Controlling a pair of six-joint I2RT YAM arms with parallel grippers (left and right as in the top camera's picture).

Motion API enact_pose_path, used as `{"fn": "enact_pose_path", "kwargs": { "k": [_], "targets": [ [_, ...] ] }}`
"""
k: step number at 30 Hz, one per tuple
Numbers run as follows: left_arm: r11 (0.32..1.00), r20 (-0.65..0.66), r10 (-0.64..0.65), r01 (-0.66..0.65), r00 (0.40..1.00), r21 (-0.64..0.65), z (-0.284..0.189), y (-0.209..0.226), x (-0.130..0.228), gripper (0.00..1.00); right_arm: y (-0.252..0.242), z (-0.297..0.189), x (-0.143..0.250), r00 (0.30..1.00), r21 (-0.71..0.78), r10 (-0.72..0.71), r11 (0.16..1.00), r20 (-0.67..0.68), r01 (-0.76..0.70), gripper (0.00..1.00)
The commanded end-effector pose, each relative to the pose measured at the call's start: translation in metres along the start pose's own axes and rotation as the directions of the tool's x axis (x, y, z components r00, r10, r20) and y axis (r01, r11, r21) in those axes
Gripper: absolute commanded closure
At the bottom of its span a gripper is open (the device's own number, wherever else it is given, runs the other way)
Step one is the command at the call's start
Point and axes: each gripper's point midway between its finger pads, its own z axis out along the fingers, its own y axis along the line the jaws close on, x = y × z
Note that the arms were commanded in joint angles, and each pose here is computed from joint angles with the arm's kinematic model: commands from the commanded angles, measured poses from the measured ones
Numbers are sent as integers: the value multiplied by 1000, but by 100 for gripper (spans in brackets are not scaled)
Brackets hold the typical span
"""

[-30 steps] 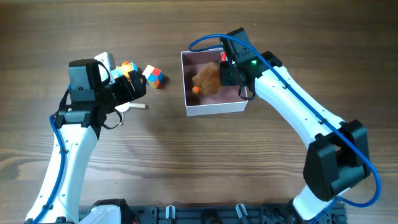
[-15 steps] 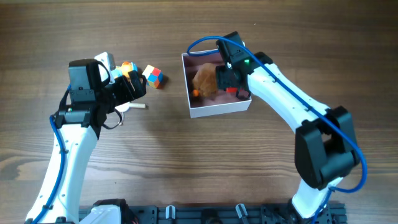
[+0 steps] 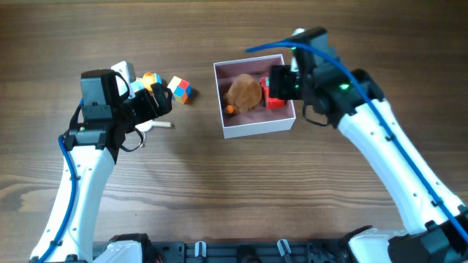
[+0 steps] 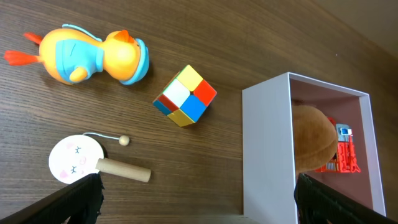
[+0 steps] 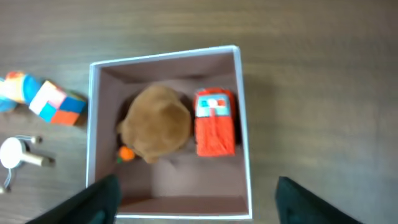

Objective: Pack container

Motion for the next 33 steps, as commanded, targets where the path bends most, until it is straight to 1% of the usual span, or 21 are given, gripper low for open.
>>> {"fn": "enact_pose_path", "kwargs": {
  "k": [1, 6, 8, 10, 14, 16, 17, 18, 19, 21, 23, 26, 29, 33],
  "targets": [
    [999, 12, 29, -29, 1000, 13, -2, -6, -6, 0, -35, -34, -19, 986, 4, 150, 989, 75, -151, 11],
    [1000, 14, 18, -18, 1000, 15, -2, -7, -7, 0, -90, -75, -19, 961, 74, 244, 964, 134, -255, 1],
    [999, 6, 16, -17, 1000, 31, -2, -9, -5, 0, -107, -90, -16, 949, 96, 277, 951, 153, -294, 1],
    [998, -54, 2, 2, 999, 61, -2, -13, 8, 0, -123, -101, -10, 936, 122, 313, 935, 162, -334, 1],
    [998, -63, 16, -12, 998, 64, -5, -17, 8, 0, -155, -107, 7, 904, 154, 410, 892, 124, -425, 0],
    [999, -80, 25, -28, 996, -30, -9, -7, 9, 1, -177, -107, 11, 880, 193, 459, 858, 126, -475, 0],
    [993, -94, 57, -66, 994, -97, -13, -1, 6, 1, -186, -107, 13, 868, 209, 479, 842, 130, -497, 0],
    [983, -103, 66, -82, 993, -163, -18, 5, 0, 1, -193, -105, 14, 860, 221, 494, 831, 128, -511, 0],
    [961, -115, 65, -93, 991, -261, -24, 14, -12, 0, -199, -101, 16, 854, 235, 507, 821, 116, -520, 0],
    [935, -141, 58, -103, 988, -340, -25, 21, -28, 1, -200, -94, 21, 852, 248, 516, 817, 87, -521, 0],
    [917, -193, 39, -112, 980, -383, -12, 24, -43, 0, -202, -85, 27, 848, 266, 528, 812, 47, -520, 0],
    [907, -243, 6, -107, 970, -407, 16, 32, -54, 0, -204, -77, 35, 842, 287, 540, 806, 0, -517, 0],
    [895, -240, -76, -40, 968, -445, 48, 51, -58, 0, -204, -73, 43, 835, 304, 550, 802, -37, -514, 0],
    [889, -216, -100, -10, 971, -457, 75, 72, -65, 0, -203, -73, 45, 832, 309, 552, 801, -48, -513, 0]
  ]
}}
